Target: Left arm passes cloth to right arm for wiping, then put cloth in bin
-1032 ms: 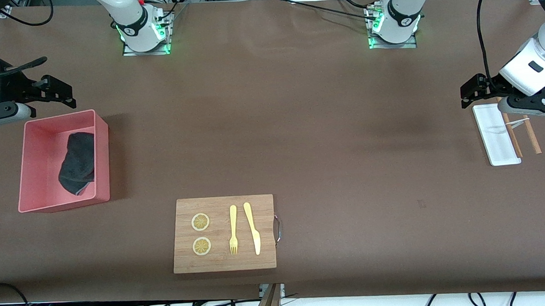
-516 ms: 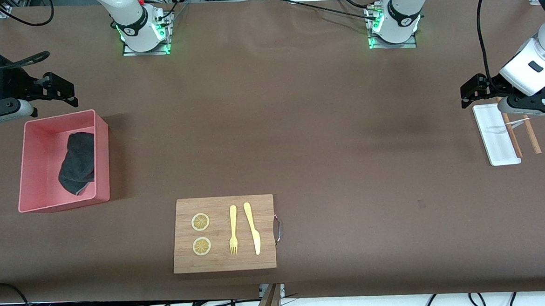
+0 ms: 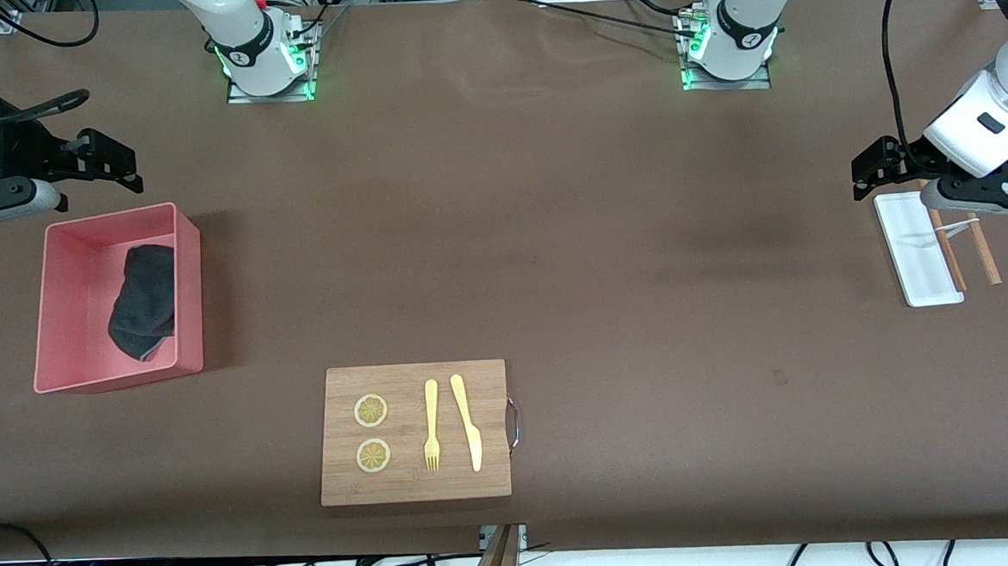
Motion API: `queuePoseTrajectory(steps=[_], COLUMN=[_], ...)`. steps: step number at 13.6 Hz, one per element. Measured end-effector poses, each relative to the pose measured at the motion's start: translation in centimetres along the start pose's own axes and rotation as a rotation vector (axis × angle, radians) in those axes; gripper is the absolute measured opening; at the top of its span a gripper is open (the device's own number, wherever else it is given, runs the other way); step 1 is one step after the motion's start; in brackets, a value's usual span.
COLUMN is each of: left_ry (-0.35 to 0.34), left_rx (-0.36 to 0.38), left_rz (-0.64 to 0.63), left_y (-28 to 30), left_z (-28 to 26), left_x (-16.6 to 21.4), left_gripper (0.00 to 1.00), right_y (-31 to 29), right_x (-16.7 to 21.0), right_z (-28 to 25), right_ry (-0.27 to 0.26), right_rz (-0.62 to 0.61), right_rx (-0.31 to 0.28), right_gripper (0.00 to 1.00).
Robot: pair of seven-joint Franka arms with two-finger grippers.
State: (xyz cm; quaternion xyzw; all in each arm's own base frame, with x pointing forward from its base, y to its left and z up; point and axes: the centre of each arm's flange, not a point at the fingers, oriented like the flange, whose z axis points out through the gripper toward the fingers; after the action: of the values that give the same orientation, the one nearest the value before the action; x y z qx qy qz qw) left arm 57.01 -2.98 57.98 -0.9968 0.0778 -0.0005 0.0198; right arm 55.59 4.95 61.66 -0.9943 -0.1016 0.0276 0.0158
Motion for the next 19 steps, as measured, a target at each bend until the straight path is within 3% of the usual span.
queuePoseTrajectory(steps=[19], left_ry=[0.0], left_rx=[0.0], left_rz=[0.0], left_y=[-0.11], left_z=[0.0], left_x=[-0.01], left_gripper=[1.0], right_y=[0.52], right_x=[-0.07], right_z=[-0.08], right_ry=[0.001], right_rz=[0.009], right_rx=[-0.003], right_gripper=[1.0])
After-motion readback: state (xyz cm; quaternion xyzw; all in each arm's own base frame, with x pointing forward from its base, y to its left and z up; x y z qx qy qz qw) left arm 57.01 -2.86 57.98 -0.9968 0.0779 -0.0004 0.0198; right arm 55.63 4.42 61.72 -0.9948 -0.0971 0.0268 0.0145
